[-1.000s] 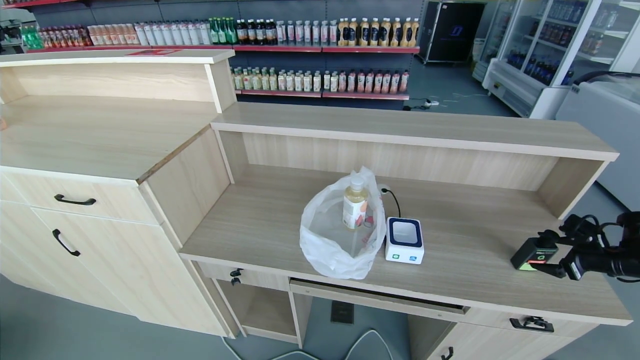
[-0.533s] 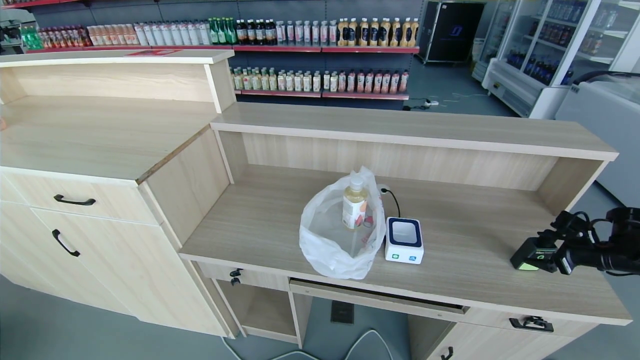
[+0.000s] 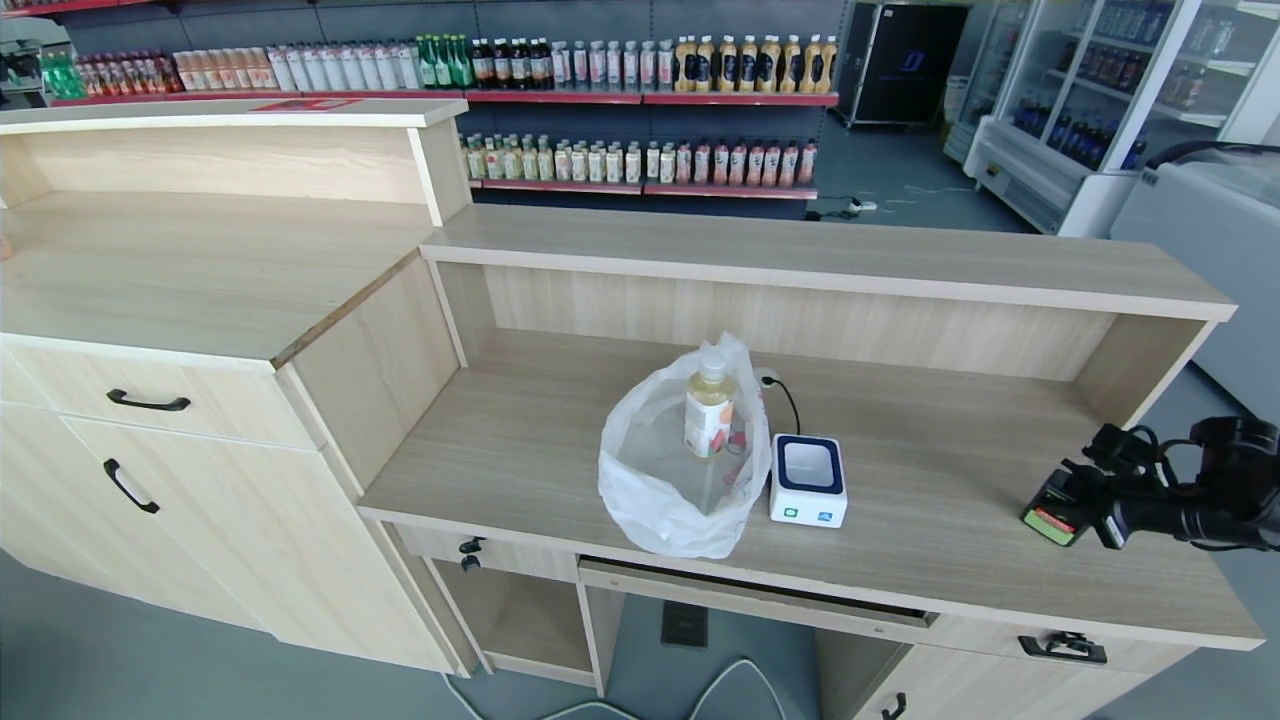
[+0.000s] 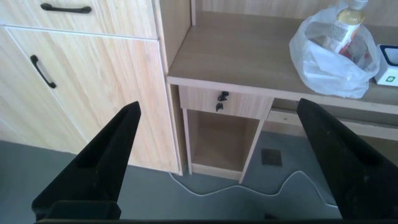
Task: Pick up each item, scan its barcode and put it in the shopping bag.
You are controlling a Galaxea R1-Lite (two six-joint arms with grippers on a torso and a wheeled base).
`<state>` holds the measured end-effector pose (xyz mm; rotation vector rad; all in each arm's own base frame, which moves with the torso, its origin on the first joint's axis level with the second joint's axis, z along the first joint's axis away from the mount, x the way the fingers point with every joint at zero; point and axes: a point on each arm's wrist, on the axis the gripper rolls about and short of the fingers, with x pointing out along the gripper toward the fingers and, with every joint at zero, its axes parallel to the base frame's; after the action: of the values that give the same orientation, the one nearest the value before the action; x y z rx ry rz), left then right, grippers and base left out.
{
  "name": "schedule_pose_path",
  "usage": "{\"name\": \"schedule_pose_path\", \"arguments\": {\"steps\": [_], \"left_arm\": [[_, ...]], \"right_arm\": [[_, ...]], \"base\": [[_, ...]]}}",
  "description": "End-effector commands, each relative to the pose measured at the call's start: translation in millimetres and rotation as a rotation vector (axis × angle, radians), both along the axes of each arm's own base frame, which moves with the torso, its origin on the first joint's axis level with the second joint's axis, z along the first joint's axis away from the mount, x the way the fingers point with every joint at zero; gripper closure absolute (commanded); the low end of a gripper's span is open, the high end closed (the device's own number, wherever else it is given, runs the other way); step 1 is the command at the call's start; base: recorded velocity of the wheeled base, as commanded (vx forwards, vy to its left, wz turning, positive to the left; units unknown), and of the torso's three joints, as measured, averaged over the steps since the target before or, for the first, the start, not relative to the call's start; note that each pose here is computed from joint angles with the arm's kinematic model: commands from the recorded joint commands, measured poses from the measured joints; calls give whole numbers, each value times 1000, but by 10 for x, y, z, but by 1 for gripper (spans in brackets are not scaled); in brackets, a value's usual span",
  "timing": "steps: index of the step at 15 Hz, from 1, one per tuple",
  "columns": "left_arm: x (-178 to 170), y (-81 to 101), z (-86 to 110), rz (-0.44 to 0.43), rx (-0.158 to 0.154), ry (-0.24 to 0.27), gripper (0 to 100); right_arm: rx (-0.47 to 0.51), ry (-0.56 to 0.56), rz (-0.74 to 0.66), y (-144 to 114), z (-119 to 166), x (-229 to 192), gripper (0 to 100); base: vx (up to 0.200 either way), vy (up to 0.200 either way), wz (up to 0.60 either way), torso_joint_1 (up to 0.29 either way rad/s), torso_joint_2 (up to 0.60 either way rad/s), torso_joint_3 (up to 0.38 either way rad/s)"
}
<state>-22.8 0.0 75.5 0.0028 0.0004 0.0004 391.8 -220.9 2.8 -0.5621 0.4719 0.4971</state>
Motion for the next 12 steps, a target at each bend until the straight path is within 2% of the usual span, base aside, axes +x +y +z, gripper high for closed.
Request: {"name": "schedule_pose_path", "arguments": {"steps": [1, 5, 6, 9, 11, 12], "left_arm": [[0, 0, 0, 1, 0, 0, 0], [0, 0, 0, 1, 0, 0, 0], [0, 0, 0, 1, 0, 0, 0], [0, 0, 0, 0, 0, 0, 0], [0, 0, 0, 1, 0, 0, 0], [0, 0, 0, 1, 0, 0, 0]], "right_arm": [[3, 6, 11, 46, -20, 23, 100], [-24, 5, 30, 59, -41, -39, 100], [-61, -25, 42, 42, 59, -50, 100], [-258, -213, -1, -207, 856, -364, 100], [-379, -314, -75, -340, 1314, -852, 100], [-425, -344, -99, -301, 1516, -1180, 100]], "base": [[0, 0, 0, 0, 0, 0], [0, 0, 0, 0, 0, 0], [0, 0, 0, 0, 0, 0], [0, 0, 0, 0, 0, 0], [0, 0, 0, 0, 0, 0], [0, 0, 0, 0, 0, 0]]}}
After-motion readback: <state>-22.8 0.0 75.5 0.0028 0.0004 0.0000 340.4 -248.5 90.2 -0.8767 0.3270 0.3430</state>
